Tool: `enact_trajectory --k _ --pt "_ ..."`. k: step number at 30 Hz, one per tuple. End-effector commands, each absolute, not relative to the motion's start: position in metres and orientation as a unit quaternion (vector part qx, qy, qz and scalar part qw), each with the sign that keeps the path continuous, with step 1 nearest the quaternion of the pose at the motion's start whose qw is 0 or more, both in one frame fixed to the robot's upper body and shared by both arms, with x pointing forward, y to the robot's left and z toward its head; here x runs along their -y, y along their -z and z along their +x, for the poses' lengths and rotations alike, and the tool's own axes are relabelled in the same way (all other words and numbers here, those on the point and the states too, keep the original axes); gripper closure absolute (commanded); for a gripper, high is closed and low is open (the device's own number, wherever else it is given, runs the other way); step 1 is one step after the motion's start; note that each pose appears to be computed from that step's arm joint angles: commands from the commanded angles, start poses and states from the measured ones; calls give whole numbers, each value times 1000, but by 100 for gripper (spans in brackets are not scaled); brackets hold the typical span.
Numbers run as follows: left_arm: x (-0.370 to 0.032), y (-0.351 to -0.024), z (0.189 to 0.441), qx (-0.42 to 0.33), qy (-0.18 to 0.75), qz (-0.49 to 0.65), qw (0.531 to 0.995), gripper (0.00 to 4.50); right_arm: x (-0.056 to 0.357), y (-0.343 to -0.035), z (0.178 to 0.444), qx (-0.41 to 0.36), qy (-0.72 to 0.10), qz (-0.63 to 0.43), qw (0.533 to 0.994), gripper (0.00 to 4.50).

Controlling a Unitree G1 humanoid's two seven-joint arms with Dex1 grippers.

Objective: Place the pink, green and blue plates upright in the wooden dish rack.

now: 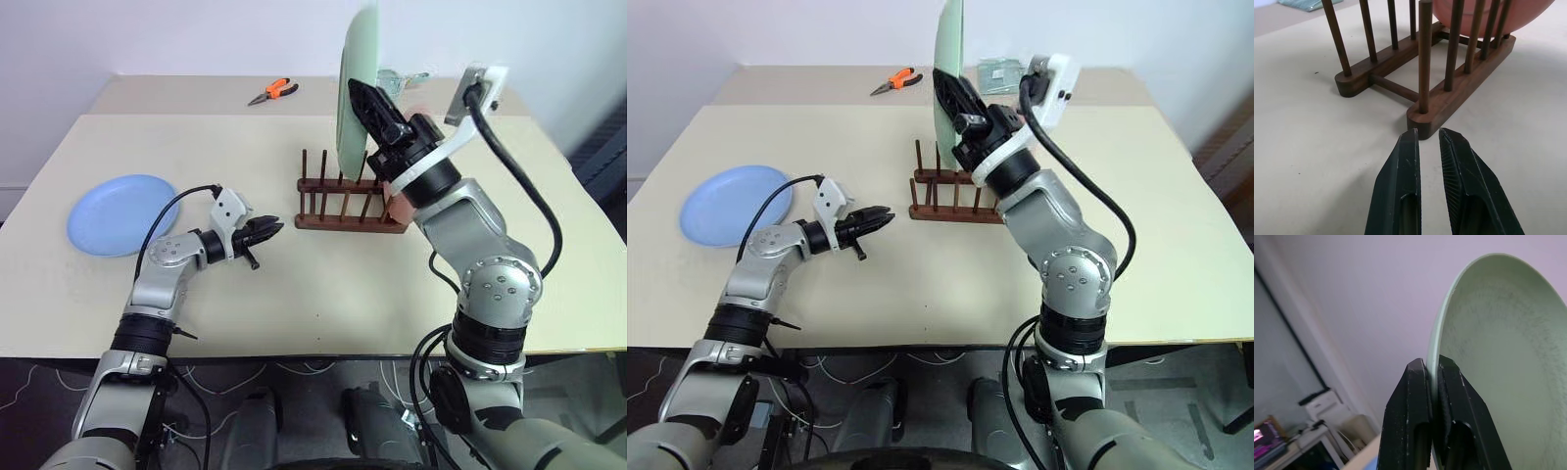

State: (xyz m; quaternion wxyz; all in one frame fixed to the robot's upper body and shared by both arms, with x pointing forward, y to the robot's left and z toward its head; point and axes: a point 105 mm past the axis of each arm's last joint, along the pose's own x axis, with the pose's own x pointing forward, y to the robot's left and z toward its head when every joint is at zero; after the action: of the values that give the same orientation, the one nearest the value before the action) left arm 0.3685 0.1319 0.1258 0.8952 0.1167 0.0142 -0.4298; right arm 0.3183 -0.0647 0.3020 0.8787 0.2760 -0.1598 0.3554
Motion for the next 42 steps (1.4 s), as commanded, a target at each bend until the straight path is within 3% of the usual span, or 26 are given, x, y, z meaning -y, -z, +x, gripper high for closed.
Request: enact_trajectory --k 1,8,14,17,20,23,27,31,32,37,40,42 --pt "-134 -141 366 13 430 122 895 386 66 -315 314 190 -360 276 870 448" --pt "-135 -140 364 9 434 125 892 386 65 -283 334 105 -347 310 879 448" --pt "-132 -140 363 7 443 129 887 386 74 -269 352 83 -317 325 887 448" --pt "-132 -140 363 7 443 129 887 386 78 -266 359 77 -312 323 890 349" --pt "-133 -140 363 6 443 129 887 386 81 -267 362 83 -306 303 899 198" --pt "-136 -138 361 -6 446 112 888 386 82 -276 359 118 -305 206 922 49" --pt "-144 -140 363 -18 435 89 896 258 82 -294 348 177 -310 53 933 42" --pt "-160 -150 371 -5 392 92 915 56 77 -304 332 217 -329 -76 916 42" --pt "-175 -157 379 7 346 98 933 5 77 -306 329 222 -333 -109 910 42" --pt "-292 -196 406 57 20 103 993 2 64 -292 315 227 -369 -254 865 21" --pt "-380 -206 389 55 -211 39 975 2 54 -280 311 223 -382 -264 857 21" --pt "-417 -205 371 54 -297 3 953 2 50 -273 311 218 -390 -261 856 21"
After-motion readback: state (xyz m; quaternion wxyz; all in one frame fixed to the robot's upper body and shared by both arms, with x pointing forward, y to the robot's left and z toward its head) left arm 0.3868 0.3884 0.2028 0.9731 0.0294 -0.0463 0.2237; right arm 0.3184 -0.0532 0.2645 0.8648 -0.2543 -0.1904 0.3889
